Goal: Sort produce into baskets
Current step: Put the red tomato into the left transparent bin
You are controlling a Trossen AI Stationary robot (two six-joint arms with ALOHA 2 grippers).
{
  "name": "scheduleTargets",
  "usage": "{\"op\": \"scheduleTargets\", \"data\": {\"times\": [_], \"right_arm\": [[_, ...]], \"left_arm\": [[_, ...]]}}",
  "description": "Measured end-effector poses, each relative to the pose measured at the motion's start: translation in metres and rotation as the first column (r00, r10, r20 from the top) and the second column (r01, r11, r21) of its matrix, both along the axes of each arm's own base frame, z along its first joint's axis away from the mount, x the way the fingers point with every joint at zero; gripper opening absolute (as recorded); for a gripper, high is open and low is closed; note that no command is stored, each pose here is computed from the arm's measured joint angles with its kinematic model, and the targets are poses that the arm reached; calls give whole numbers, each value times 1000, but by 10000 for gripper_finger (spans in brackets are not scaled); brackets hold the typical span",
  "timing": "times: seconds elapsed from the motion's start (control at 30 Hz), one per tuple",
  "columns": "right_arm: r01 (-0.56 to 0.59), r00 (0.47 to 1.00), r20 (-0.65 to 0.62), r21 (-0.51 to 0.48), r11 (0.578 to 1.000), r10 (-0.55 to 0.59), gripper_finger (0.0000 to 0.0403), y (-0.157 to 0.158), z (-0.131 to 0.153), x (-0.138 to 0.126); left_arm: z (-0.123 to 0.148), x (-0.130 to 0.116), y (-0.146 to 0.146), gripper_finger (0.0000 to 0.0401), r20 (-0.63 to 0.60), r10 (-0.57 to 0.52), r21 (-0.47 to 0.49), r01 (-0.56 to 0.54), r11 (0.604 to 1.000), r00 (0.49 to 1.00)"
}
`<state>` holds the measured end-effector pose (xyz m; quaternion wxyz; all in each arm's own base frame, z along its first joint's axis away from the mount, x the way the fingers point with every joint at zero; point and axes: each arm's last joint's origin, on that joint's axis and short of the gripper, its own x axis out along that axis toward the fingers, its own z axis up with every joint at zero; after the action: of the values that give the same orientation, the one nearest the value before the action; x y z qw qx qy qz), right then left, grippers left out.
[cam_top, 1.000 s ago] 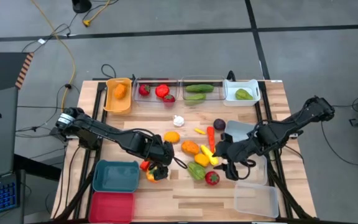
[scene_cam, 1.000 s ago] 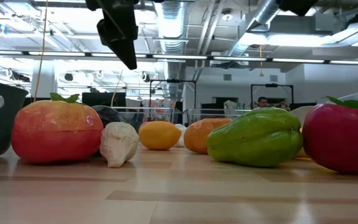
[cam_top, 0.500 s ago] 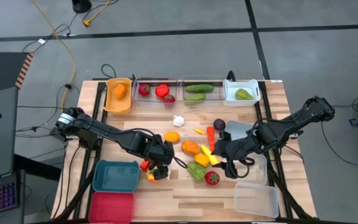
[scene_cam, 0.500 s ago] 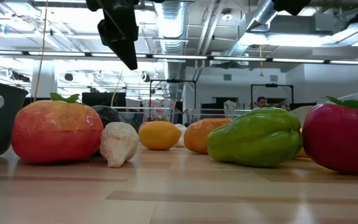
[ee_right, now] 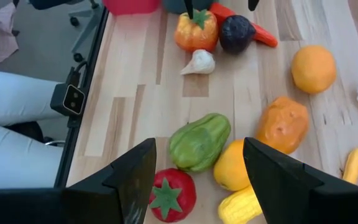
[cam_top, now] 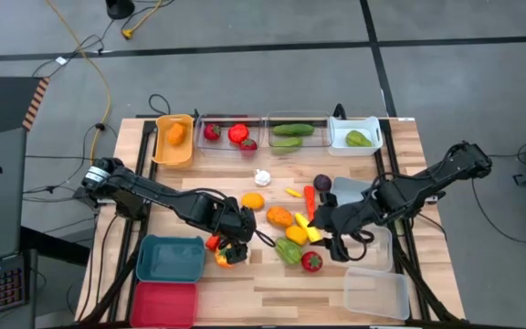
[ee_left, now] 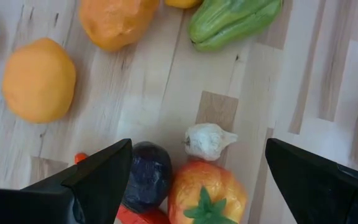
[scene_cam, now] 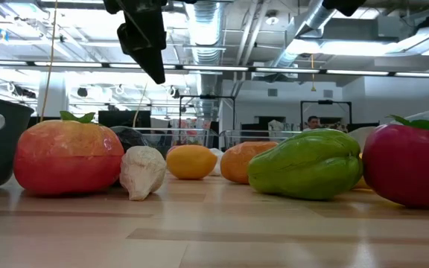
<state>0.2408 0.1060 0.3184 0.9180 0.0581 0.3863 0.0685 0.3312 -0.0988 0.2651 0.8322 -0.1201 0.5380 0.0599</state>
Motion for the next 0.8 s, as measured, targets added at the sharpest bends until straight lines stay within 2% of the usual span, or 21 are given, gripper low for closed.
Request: {"op": "scheduleTargets", "data": {"times": [0.8], "right_arm": [[-13, 1000, 3, 7, 1000, 13, 272, 2, 0, -1]], "left_arm": [[0, 0, 0, 356, 0, 0, 0, 0, 1000, 1000]]}}
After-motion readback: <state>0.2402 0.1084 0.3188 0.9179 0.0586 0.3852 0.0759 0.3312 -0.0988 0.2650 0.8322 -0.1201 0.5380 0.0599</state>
